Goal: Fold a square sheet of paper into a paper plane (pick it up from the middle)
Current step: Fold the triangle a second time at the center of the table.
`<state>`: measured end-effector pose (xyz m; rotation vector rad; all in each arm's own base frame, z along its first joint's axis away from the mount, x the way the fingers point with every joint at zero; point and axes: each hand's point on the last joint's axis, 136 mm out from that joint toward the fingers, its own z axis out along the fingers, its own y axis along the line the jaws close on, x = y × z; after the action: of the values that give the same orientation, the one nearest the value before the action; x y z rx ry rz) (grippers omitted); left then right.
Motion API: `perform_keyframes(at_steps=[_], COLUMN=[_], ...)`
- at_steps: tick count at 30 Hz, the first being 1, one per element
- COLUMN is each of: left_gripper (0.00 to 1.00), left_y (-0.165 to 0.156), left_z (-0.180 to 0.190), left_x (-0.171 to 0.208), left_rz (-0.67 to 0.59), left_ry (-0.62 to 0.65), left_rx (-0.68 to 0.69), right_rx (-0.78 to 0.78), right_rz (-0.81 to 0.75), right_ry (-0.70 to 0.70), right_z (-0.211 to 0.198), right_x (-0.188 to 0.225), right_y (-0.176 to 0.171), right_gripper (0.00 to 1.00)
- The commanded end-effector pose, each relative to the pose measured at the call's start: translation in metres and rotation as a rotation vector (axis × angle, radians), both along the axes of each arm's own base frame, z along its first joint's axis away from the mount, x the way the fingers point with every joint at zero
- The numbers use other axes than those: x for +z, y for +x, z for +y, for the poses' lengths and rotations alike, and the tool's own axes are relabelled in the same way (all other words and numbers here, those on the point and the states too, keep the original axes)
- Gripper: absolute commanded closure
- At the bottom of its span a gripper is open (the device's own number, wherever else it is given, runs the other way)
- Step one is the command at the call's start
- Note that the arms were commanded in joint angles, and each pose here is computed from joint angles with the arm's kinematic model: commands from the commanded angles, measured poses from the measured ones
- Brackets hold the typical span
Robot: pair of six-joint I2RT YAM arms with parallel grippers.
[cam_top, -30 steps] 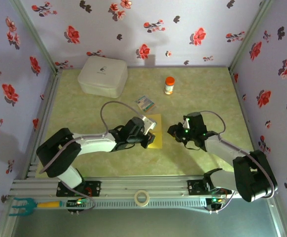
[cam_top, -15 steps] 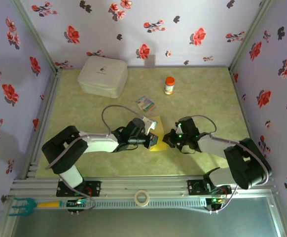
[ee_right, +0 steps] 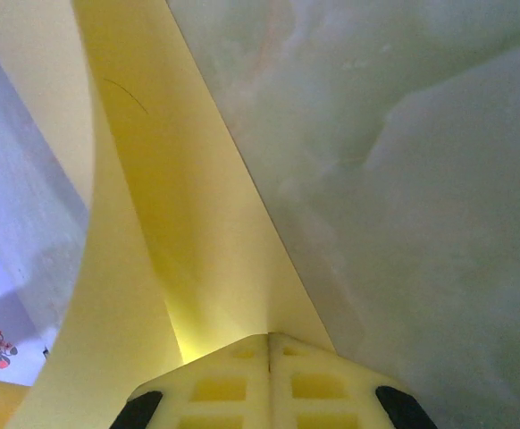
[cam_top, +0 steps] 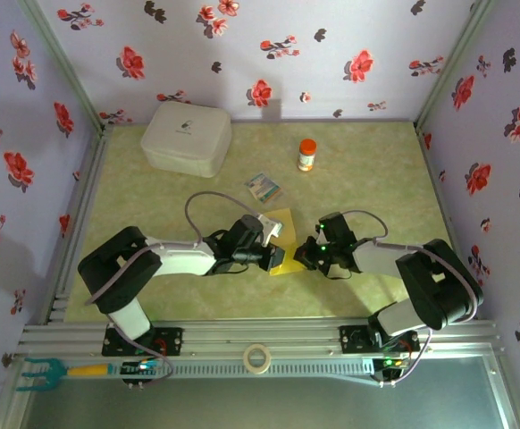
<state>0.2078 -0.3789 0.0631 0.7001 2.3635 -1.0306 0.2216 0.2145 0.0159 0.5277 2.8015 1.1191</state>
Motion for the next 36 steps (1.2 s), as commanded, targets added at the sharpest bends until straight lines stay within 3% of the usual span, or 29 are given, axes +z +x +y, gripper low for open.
perform_keyframes(at_steps=[1, 12, 36], left_gripper=[0.9, 1.0, 0.99], left_y=[0.003, 0.013, 0.037], left_z=[-0.001, 0.003, 0.022], left_x=[-0.001, -0.007, -0.037], left_rz=[0.009, 0.006, -0.004], left_ry=[0.007, 0.023, 0.21], left_rx=[-0.013, -0.012, -0.015], right_rx=[-0.006, 0.001, 0.013], right_rz=[0.018, 0.017, 0.017], right_ry=[-0.077, -0.086, -0.1], right_z=[-0.01, -0.011, -0.012], right_x=[-0.01, -0.009, -0.009], right_y=[-0.003, -0.003, -0.004], right_gripper=[0.99, 0.99, 0.98])
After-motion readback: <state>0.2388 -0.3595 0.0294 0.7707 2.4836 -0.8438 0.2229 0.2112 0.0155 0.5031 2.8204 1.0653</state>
